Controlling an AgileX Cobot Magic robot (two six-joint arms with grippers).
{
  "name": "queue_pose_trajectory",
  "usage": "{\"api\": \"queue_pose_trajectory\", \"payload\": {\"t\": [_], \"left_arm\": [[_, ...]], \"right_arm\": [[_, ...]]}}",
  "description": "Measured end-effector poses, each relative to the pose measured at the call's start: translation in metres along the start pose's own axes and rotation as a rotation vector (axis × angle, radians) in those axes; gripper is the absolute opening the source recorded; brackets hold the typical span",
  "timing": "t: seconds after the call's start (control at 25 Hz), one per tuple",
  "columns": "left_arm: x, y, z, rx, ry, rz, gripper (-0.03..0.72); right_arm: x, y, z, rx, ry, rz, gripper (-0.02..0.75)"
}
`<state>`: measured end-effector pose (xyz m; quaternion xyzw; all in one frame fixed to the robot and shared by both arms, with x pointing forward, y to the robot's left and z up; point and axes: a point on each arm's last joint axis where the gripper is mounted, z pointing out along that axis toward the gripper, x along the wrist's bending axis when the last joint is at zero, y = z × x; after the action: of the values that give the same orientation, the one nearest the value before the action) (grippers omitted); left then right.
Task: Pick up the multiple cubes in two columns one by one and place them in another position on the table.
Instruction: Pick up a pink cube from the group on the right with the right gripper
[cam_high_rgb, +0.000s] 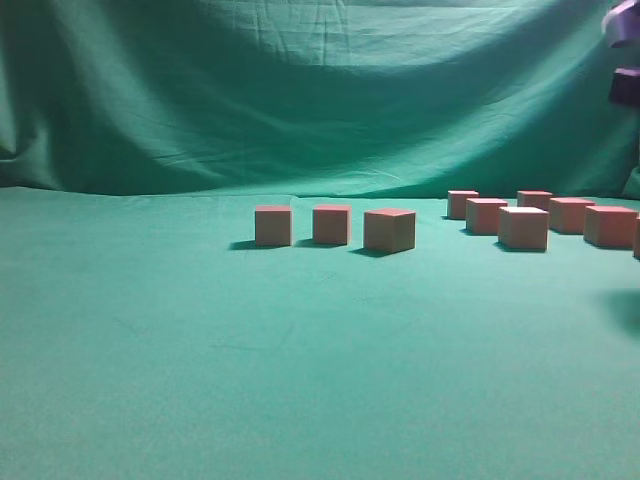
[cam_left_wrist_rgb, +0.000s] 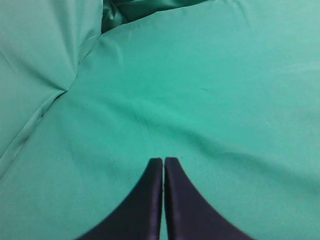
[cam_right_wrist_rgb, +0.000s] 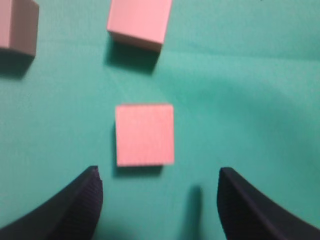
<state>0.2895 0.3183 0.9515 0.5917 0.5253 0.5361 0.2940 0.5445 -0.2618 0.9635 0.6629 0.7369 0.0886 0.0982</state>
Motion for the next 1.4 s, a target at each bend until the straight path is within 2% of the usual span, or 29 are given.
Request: {"api": "queue_pose_trajectory", "payload": {"t": [0.48,0.52,0.6,0.64,0.76,0.8,0.88,0.92,1.04,1.24,1.4], "left_arm": [[0.0,0.0,0.0,0.0,0.0,0.0,0.0],[0.0,0.0,0.0,0.0,0.0,0.0,0.0],[0.0,0.0,0.0,0.0,0.0,0.0,0.0],[0.0,0.0,0.0,0.0,0.0,0.0,0.0],[0.0,0.0,0.0,0.0,0.0,0.0,0.0],[0.0,0.0,0.0,0.0,0.0,0.0,0.0],[0.0,0.0,0.0,0.0,0.0,0.0,0.0],[0.0,0.0,0.0,0.0,0.0,0.0,0.0],[0.0,0.0,0.0,0.0,0.0,0.0,0.0],[0.0,0.0,0.0,0.0,0.0,0.0,0.0],[0.0,0.0,0.0,0.0,0.0,0.0,0.0]], "right_arm": [[0.001,0.013,0.017,-0.105,0.008,-0.019,0.486],[0.002,0.013,0.019,-0.1,0.007,-0.021,0.445],[0.002,0.013,0.023,-0.09,0.007,-0.024,0.433],[0.002,0.013,0.025,-0.087,0.007,-0.025,0.39],[0.002,0.012,0.03,-0.075,0.008,-0.027,0.379],[0.002,0.012,0.032,-0.073,0.008,-0.028,0.335],[0.002,0.012,0.035,-0.066,0.008,-0.028,0.333],[0.002,0.012,0.036,-0.062,0.008,-0.03,0.274],[0.002,0.013,0.035,-0.06,0.008,-0.028,0.272],[0.004,0.029,0.002,-0.063,0.043,0.002,0.272],[0.026,0.043,-0.048,-0.069,0.171,-0.038,0.272]]}}
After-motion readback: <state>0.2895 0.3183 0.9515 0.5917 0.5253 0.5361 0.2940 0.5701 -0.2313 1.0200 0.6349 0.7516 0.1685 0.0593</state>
